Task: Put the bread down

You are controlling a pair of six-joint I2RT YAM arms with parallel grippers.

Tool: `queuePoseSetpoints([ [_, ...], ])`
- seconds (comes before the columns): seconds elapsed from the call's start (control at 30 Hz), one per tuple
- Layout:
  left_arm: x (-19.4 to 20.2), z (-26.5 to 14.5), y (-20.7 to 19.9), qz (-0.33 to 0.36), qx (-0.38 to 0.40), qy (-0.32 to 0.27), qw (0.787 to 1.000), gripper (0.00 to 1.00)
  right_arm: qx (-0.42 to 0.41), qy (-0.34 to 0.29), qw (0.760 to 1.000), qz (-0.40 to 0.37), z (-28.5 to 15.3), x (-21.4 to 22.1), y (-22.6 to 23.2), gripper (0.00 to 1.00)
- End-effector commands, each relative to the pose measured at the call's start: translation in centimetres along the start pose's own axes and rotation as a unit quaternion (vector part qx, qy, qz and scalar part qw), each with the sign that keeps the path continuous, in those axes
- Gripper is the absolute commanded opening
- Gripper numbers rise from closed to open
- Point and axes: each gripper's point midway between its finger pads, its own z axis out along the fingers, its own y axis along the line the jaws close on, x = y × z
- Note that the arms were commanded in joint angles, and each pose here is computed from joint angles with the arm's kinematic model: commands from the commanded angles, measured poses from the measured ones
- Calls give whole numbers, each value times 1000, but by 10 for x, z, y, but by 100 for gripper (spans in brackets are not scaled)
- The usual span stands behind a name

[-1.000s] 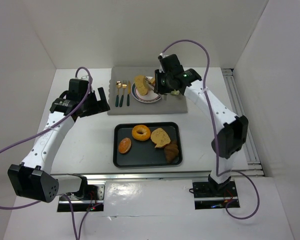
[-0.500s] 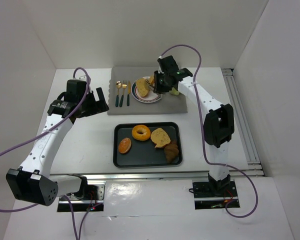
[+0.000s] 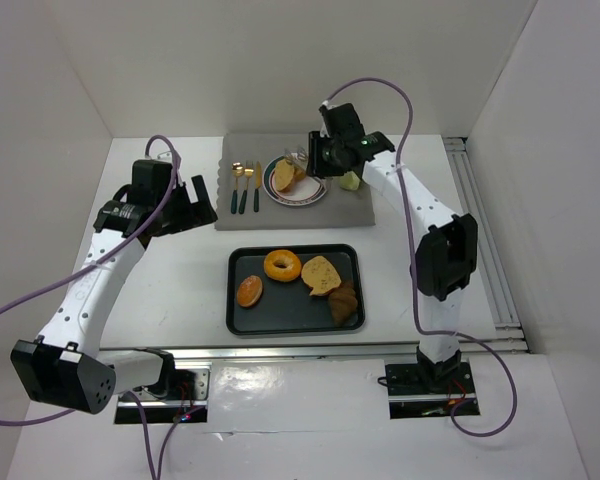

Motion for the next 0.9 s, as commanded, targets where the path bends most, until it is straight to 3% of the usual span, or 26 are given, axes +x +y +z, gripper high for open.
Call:
queuePoseSetpoints([
  [0.0,-5,-8,2,5,0,-16,1000,100,-13,-98,995,-7,-61,-59,15,45],
  [0.2,-4,-5,2,5,-1,-12,1000,100,31,-144,989,0,-99,-67,-2,45],
  [0.3,-4,-5,2,5,-1,-12,1000,100,110,-181,977,29,-125,-66,-42,45],
  [0.5,-9,-5,0,1,8,-18,1000,100,280,-248,919,122,-175,-24,-155,45],
  [0.6,-7,-3,-1,6,13,-17,1000,100,322,-228,906,155,-160,19,-201,45],
  [0.87,-5,2,-6,2,25,-7,1000,100,352,-249,887,166,-95,38,-245,45],
])
